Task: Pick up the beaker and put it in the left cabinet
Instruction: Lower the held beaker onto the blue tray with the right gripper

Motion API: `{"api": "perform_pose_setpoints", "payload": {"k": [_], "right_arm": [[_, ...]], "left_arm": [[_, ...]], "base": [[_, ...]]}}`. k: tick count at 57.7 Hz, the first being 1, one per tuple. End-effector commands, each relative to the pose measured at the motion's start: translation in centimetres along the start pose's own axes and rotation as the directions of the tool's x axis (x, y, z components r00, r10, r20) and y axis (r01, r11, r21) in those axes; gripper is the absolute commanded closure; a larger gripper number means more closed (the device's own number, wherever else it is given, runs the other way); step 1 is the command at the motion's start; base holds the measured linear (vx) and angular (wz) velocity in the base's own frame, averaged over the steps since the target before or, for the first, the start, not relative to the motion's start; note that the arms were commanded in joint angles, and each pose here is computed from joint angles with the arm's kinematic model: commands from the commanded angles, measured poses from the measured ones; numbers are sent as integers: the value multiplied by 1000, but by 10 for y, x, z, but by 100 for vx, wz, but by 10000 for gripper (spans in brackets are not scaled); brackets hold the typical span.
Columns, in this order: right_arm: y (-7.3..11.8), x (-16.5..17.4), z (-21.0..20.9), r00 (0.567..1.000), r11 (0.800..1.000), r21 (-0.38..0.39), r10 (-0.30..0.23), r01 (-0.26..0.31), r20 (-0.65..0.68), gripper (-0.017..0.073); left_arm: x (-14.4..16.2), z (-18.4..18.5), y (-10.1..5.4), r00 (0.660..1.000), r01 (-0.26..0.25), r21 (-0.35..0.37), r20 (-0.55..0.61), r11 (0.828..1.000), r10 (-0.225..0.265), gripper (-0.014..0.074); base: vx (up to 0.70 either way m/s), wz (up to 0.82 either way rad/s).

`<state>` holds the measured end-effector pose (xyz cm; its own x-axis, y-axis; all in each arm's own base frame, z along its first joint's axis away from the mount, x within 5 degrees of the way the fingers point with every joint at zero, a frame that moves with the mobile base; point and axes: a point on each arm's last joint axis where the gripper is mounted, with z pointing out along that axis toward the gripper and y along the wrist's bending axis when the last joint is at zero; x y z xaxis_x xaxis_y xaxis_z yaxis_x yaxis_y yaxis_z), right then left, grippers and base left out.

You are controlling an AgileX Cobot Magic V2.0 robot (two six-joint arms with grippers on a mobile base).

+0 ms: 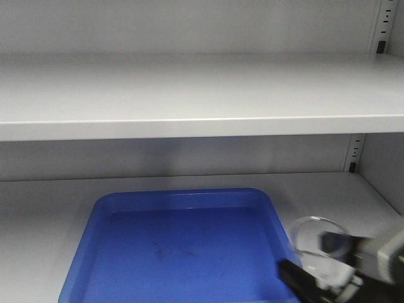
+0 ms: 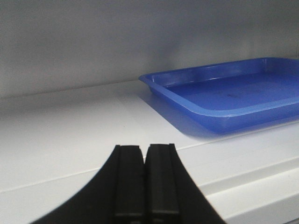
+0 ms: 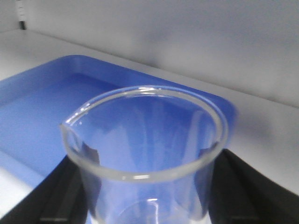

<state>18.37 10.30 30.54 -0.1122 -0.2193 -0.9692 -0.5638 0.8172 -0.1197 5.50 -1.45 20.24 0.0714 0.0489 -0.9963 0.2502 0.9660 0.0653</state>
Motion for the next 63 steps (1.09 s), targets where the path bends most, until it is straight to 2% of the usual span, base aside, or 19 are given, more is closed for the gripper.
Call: {"api": "perform_pose_setpoints", "payload": {"k": [1, 9, 16, 26, 48, 63], "right_arm": [[3, -26, 30, 994, 994, -109, 35, -23, 107, 562], [4, -39, 83, 986, 976, -212, 71, -38, 151, 562], [6, -35, 128, 982, 957, -285, 99, -50, 160, 562], [9, -27, 164, 975, 932, -359, 130, -58, 181, 560], [9, -2, 190, 984, 930, -356, 144, -97, 107, 527], [9, 0, 191, 984, 929, -356, 145, -100, 102, 417]], "left_arm": [[-3, -1, 0, 996, 12, -3, 86, 1000, -11, 592], [-3, -1, 0, 996, 12, -3, 86, 1000, -11, 592], [-3, -1, 0, 996, 12, -3, 86, 1000, -11, 592], [-3, -1, 0, 996, 12, -3, 86, 1000, -11, 592], [-3, -1, 0, 996, 12, -3, 86, 1000, -11, 592], [-3, -1, 0, 996, 12, -3, 86, 1000, -11, 592]], "base": [[0, 0], [0, 0], [0, 0], [0, 0], [0, 0], [0, 0]]}}
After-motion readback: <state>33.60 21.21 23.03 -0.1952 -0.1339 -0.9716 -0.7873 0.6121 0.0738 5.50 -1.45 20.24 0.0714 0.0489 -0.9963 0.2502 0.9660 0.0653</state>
